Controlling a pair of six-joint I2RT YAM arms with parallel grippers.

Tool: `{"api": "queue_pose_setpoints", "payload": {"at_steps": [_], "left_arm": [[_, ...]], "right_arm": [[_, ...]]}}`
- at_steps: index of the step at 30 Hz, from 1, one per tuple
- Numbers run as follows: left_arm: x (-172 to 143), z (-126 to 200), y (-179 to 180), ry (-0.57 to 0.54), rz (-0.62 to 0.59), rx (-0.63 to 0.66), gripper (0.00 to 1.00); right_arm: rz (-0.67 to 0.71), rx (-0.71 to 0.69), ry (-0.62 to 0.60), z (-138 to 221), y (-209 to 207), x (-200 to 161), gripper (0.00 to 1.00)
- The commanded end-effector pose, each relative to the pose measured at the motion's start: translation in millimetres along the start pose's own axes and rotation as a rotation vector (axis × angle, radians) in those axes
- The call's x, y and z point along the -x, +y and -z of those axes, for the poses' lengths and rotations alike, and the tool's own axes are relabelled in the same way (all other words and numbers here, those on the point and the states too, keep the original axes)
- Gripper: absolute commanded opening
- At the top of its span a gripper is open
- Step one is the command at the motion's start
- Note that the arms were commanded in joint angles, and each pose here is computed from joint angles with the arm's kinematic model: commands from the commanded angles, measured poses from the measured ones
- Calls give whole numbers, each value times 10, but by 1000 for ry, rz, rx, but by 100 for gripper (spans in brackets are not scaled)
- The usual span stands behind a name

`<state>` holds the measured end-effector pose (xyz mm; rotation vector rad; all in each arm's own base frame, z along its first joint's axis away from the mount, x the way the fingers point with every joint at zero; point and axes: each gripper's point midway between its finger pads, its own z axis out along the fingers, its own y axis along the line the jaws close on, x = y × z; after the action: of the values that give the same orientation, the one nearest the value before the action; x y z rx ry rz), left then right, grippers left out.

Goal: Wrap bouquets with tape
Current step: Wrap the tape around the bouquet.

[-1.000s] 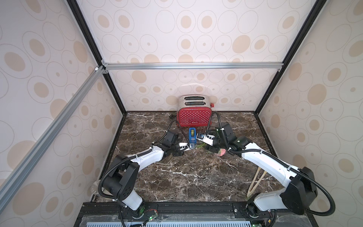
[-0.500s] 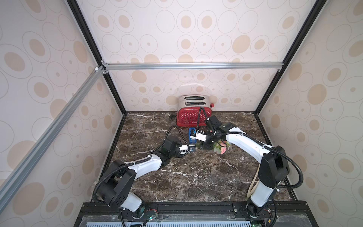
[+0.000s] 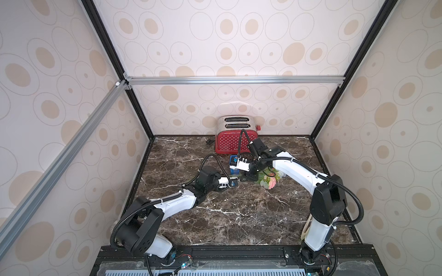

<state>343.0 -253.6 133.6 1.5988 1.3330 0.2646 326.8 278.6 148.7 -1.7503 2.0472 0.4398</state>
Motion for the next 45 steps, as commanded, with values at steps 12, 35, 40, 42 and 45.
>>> {"api": "queue_pose_setpoints", "payload": {"at_steps": [12,35,40,42,45], "left_arm": [[383,142,207,-144,-44,66,0],[544,1128,27,-294,240,-181,57],[328,1042,389,-246,364,-147,50],[261,978,461,-236,390,-173,49],[202,888,567,-236,419,-183,50]], "right_arm": [[31,57,34,-140,49,63,20],[253,-197,-10,-20,-106,40,0],[345,-278,-16,-72,-85,53,0],[371,-314,-14,-96,-95,62,0],[404,-359,-16,-118,-100,69,0]]}}
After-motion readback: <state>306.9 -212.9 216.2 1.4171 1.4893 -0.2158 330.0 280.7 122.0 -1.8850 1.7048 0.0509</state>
